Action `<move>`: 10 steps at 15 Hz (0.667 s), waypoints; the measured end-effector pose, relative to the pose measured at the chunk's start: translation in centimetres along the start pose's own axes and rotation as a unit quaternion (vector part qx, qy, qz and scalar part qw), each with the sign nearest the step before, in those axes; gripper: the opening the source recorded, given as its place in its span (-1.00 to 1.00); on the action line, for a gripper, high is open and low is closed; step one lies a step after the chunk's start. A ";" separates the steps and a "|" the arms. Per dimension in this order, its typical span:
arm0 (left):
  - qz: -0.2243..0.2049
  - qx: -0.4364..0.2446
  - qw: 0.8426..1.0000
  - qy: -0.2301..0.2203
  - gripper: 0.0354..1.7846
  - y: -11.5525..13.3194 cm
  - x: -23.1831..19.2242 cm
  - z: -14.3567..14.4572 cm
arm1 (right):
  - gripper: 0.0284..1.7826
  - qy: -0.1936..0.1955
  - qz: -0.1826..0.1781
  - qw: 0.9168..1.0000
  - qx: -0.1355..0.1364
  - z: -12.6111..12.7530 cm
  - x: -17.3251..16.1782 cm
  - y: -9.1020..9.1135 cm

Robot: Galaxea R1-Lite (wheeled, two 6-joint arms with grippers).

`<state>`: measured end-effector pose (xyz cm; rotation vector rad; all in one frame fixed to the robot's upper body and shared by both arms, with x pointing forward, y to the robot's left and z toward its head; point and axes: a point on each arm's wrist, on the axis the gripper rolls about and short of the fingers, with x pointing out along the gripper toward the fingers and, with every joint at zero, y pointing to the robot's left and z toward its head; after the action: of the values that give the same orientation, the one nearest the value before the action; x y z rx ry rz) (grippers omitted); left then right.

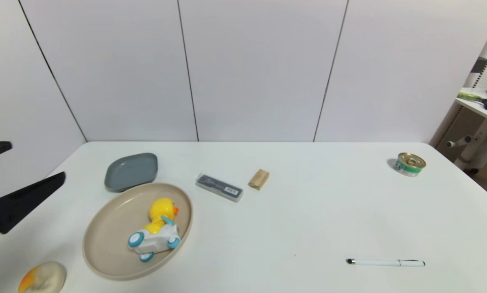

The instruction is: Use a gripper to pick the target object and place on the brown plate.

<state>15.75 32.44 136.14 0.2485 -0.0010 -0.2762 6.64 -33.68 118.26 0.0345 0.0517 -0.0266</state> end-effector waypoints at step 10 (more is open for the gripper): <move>0.097 -0.058 0.992 0.053 0.87 -5.1 -7.3 -14.5 | 0.90 0.000 0.000 1.000 0.000 0.0 0.0 0.0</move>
<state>7.87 33.18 121.14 0.1459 0.0956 -0.0688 6.64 -33.69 118.26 0.0347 0.0512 -0.0271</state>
